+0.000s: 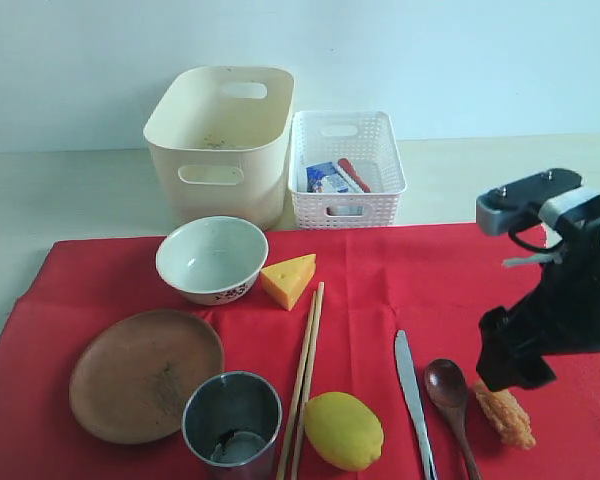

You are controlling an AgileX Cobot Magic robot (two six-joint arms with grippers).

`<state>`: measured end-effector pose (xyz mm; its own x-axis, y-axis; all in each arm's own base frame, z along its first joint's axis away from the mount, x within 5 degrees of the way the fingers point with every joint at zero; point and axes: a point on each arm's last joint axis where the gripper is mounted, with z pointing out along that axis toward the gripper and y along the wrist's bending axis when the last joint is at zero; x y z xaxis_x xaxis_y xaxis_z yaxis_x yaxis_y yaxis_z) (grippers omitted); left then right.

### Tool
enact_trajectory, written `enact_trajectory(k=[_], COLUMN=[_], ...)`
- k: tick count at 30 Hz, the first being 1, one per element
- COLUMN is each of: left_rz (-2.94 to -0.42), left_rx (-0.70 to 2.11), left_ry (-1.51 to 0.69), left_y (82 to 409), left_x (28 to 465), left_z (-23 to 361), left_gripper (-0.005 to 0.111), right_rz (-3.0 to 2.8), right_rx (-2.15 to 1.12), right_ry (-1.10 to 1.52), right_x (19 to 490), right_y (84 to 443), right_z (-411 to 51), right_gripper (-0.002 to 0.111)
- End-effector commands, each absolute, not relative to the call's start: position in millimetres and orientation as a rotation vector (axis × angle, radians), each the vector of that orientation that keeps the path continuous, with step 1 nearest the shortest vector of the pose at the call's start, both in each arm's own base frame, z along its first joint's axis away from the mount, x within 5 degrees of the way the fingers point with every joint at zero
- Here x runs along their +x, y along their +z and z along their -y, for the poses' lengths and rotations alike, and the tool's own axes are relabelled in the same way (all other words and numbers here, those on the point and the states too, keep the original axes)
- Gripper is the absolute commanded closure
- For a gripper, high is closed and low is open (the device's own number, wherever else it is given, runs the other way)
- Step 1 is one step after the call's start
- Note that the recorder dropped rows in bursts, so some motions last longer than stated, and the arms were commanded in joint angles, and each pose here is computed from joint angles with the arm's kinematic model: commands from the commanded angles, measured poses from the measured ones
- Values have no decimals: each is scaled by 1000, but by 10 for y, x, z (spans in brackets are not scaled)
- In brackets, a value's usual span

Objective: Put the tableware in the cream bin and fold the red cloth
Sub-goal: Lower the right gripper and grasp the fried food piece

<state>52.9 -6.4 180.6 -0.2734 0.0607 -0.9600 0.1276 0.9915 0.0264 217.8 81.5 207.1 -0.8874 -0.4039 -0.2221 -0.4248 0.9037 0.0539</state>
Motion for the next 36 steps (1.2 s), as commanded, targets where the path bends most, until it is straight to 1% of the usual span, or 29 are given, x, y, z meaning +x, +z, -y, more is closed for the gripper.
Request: enact_trajectory(k=[1, 2, 9, 11, 13, 14, 15, 16, 17, 18, 19, 20, 21, 23, 28, 31, 36], left_rz=[-1835, -1835, -1835, -1835, -1835, -1835, -1835, -1835, -1835, -1835, -1835, -1835, -1835, -1835, -1835, -1835, -1835], left_rx=[125, 125, 125, 125, 125, 125, 125, 125, 125, 125, 125, 125, 125, 125, 125, 125, 125], left_ry=[-72, -72, -72, -72, -72, -72, -72, -72, -72, -72, -72, -72, -72, -72, -72, -72, -72], left_y=[1812, 1812, 1812, 1812, 1812, 1812, 1812, 1812, 1812, 1812, 1812, 1812, 1812, 1812, 1812, 1812, 1812], left_x=[528, 528, 528, 528, 528, 528, 528, 528, 528, 528, 528, 528, 528, 528, 528, 528, 528], left_z=[64, 64, 64, 64, 64, 64, 64, 64, 64, 64, 64, 64, 64, 64, 64, 64, 64], left_gripper=[107, 107, 107, 107, 107, 107, 107, 107, 107, 107, 107, 107, 107, 107, 107, 107, 107], right_rz=[-2892, -2914, -2958, -2973, -2997, -3006, -3008, -3007, -3015, -3024, -3038, -3046, -3065, -3077, -3087, -3054, -2939], right_rx=[-711, -737, -785, -787, -793, -795, -795, -796, -802, -807, -815, -816, -818, -822, -752, -725, -638], right_ry=[122, 115, 97, 95, 94, 93, 93, 94, 97, 99, 104, 106, 110, 113, 114, 125, 291], right_x=[2147, 2157, 2256, 2265, 2265, 2271, 2290, 2305, 2345, 2359, 2402, 2417, 2447, 2475, 2476, 2458, 2408], right_y=[1762, 1678, 1398, 1344, 1291, 1267, 1267, 1282, 1333, 1358, 1425, 1452, 1513, 1567, 1635, 1737, 1995], right_z=[-791, -792, -818, -821, -821, -823, -830, -836, -851, -858, -876, -882, -896, -908, -909, -907, -984], right_gripper=[20, 20, 20, 22, 26, 30, 40, 46, 59, 65, 80, 87, 99, 108, 108, 108, 108])
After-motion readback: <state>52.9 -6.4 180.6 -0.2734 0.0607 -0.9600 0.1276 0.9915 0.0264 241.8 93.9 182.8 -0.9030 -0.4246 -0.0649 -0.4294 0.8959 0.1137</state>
